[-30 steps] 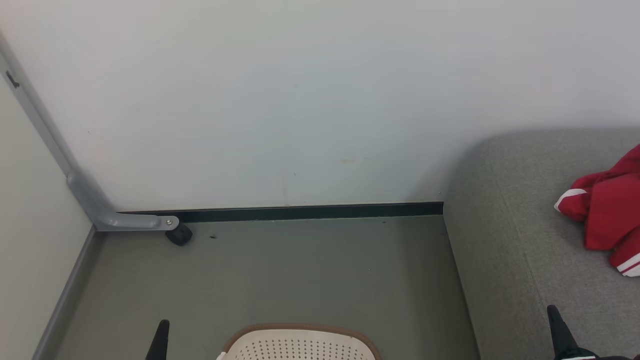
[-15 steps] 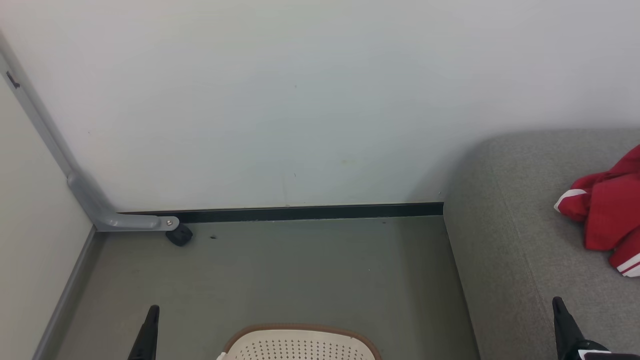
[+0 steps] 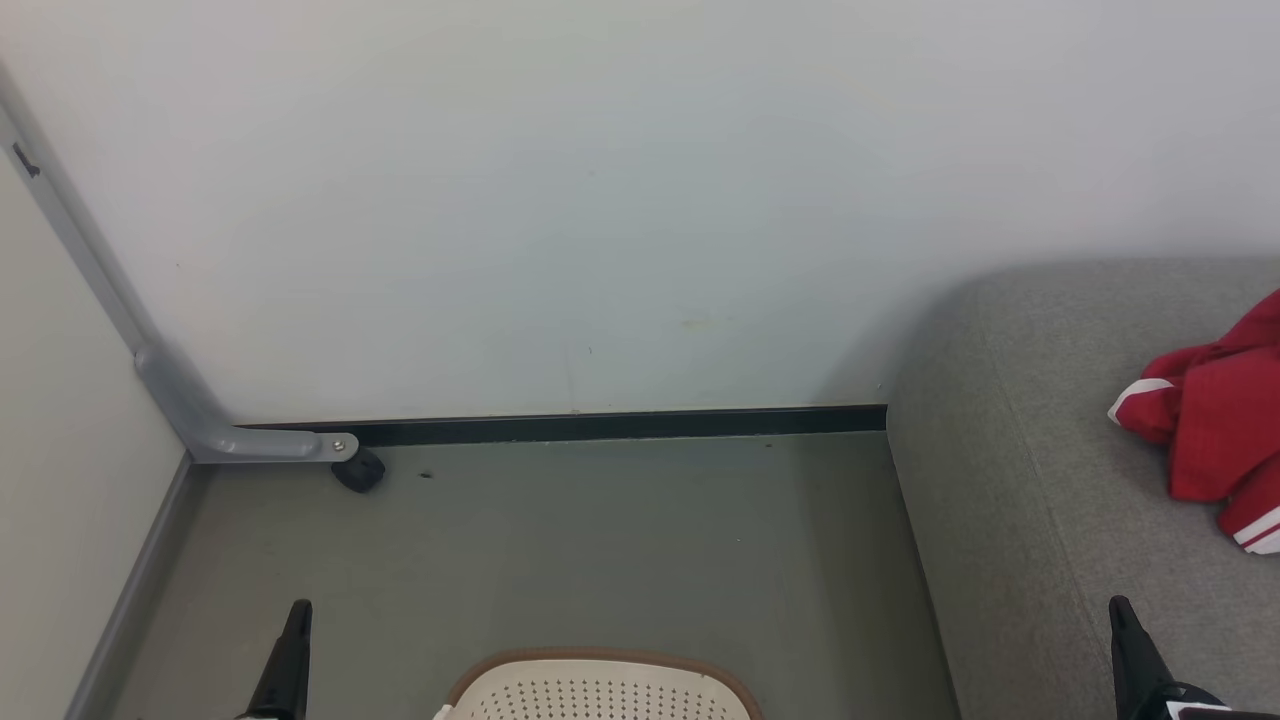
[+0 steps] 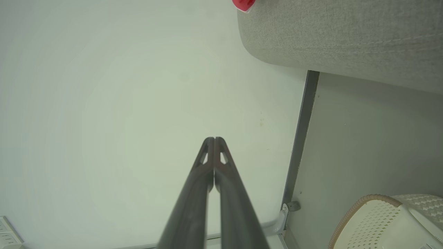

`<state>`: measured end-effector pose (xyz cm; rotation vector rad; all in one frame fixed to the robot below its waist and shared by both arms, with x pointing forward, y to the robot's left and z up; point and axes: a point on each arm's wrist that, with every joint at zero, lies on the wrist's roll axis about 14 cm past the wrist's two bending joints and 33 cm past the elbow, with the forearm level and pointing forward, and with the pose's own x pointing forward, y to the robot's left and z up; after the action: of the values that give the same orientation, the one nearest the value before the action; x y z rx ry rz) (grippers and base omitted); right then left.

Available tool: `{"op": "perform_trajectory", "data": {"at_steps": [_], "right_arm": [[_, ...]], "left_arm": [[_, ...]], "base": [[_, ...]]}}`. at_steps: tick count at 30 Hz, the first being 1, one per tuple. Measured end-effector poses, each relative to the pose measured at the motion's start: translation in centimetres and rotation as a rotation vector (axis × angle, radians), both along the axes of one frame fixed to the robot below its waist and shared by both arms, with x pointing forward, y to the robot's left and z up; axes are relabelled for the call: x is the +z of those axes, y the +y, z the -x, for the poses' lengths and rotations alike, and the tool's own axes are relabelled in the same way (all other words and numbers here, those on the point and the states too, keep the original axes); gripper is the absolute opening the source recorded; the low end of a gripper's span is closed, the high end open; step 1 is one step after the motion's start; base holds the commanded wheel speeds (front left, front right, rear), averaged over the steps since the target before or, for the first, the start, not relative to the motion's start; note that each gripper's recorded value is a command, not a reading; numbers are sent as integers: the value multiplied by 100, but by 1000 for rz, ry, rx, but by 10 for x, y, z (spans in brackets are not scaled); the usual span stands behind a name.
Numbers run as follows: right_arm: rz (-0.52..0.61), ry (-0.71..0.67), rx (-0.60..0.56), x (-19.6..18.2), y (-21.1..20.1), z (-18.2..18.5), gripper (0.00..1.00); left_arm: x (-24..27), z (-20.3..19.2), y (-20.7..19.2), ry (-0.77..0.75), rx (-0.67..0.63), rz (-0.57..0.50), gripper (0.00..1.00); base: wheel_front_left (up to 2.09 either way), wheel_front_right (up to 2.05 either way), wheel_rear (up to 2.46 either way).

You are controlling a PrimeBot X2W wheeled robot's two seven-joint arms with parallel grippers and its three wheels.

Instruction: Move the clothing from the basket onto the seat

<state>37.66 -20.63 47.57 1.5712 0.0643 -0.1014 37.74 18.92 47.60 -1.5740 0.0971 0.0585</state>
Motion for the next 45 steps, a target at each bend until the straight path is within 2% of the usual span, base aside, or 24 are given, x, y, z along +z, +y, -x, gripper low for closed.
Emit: {"op": "perform_trajectory", "data": {"at_steps": [45], "right_arm": [[-1,0,0,0,0,0,0]], "left_arm": [[0,0,0,1,0,2,0]], "base": [[0,0,0]]}}
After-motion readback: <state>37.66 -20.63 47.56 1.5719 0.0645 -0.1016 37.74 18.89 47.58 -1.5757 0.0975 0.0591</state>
